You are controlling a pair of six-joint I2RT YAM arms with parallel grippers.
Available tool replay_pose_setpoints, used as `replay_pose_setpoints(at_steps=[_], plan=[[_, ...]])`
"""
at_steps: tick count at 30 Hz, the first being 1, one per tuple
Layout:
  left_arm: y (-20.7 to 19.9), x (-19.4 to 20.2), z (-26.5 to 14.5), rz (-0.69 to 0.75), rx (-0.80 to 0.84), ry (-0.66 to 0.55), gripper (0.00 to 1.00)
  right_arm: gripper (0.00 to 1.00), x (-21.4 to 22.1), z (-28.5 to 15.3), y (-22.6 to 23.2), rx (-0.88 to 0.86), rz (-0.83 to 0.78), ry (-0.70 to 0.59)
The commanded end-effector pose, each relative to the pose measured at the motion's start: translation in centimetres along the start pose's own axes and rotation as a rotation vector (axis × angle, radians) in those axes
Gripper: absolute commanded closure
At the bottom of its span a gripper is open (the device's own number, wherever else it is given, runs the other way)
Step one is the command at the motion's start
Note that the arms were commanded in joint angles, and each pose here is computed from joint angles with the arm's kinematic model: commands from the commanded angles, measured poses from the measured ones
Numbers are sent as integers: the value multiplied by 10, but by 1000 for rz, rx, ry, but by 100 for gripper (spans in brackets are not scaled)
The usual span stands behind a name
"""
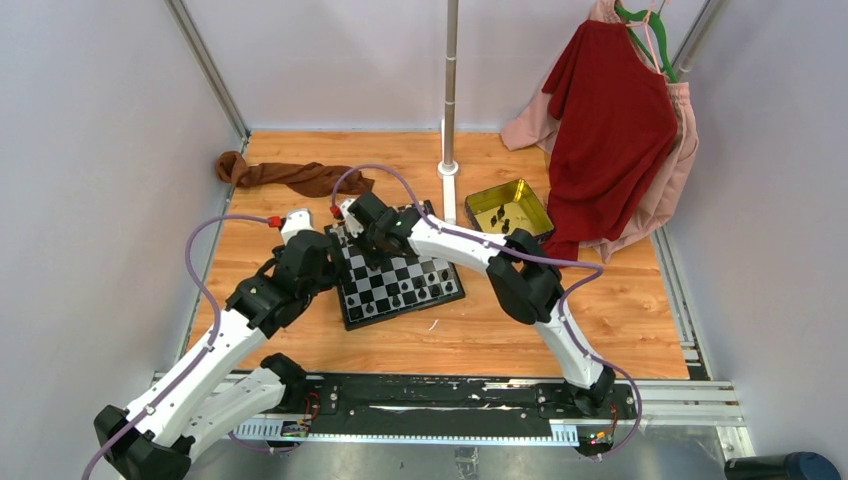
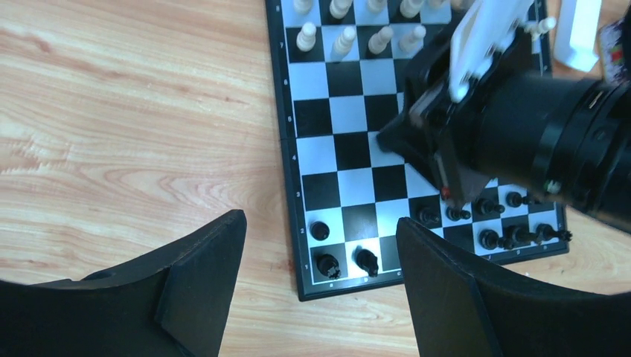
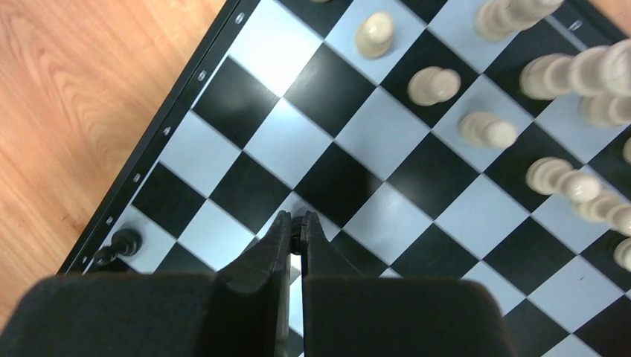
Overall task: Set up the chess pieces on the board
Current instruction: Pick up the chess piece from the chessboard, then place the chess piece on the chessboard.
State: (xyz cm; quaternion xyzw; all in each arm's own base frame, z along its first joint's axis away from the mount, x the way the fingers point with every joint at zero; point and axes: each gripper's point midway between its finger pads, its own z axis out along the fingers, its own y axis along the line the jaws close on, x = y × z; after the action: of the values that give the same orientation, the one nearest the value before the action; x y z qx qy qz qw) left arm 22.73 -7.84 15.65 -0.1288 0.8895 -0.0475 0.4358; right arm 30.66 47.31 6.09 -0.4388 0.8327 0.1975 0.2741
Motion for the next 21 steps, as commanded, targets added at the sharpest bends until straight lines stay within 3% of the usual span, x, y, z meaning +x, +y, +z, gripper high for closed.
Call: replay_pose_setpoints(at_steps=[1, 21], plan=[[-4, -28, -12, -7, -2, -73, 21, 100, 1, -20, 23, -7, -55, -3], [-12, -55, -28, -71, 32, -136, 21, 100, 29, -36, 66, -45, -104, 36]])
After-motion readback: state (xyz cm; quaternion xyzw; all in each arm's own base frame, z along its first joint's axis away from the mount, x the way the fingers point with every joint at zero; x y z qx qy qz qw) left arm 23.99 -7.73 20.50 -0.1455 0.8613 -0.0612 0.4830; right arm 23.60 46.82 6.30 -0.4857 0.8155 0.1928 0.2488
